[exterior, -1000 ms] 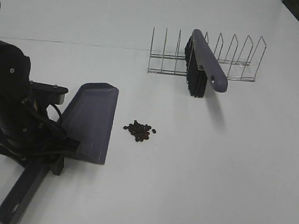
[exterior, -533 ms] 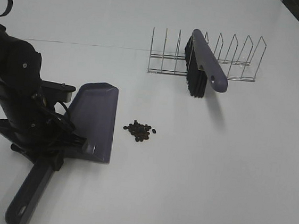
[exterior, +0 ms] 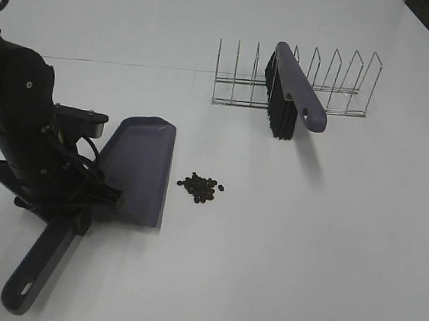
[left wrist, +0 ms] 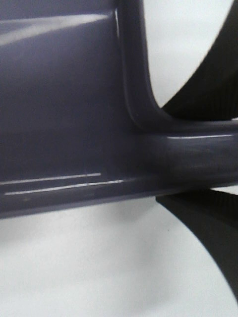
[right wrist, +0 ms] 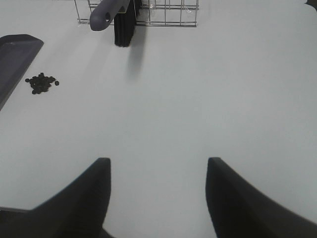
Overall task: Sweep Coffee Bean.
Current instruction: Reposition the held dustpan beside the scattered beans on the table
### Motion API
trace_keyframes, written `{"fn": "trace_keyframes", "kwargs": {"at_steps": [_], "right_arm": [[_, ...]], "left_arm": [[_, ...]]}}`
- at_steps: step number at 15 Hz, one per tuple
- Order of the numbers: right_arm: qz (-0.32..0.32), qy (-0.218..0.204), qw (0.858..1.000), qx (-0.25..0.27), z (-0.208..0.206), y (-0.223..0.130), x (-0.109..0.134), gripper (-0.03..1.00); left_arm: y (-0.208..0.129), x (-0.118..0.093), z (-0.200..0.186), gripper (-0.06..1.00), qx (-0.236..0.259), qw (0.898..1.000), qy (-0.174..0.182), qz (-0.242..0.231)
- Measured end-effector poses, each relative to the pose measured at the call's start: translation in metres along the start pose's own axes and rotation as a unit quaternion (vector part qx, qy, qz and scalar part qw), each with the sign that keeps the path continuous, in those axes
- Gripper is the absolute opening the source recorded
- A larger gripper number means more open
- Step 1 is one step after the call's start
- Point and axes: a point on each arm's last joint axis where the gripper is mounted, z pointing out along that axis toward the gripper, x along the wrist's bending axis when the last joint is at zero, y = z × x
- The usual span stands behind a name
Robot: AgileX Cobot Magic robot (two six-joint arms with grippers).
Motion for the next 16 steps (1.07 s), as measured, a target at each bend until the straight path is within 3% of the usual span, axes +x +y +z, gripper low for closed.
{"fn": "trace_keyframes", "kwargs": {"at_steps": [4,7,10,16], "right_arm": [[0.000,0.000,1.000,0.000,0.000,0.000,0.000,0.47],[0.000,0.000,1.000,0.000,0.000,0.000,0.000,0.47],[0.000,0.000,1.000,0.000,0.000,0.000,0.000,0.47],[0.000,0.000,1.000,0.000,0.000,0.000,0.000,0.47]], "left_arm": [[-0.003,0.000,-0.023,0.33,-0.011,1.000,0.001,-0.001],[-0.003,0.009,-0.023,0.33,-0.003,1.000,0.029,0.009],[0.003,0.033,-0.024,0.33,-0.006,0.999,0.036,-0.008],[0.011,0.035,-0.005,0.33,-0.025,0.998,0.027,0.056]]}}
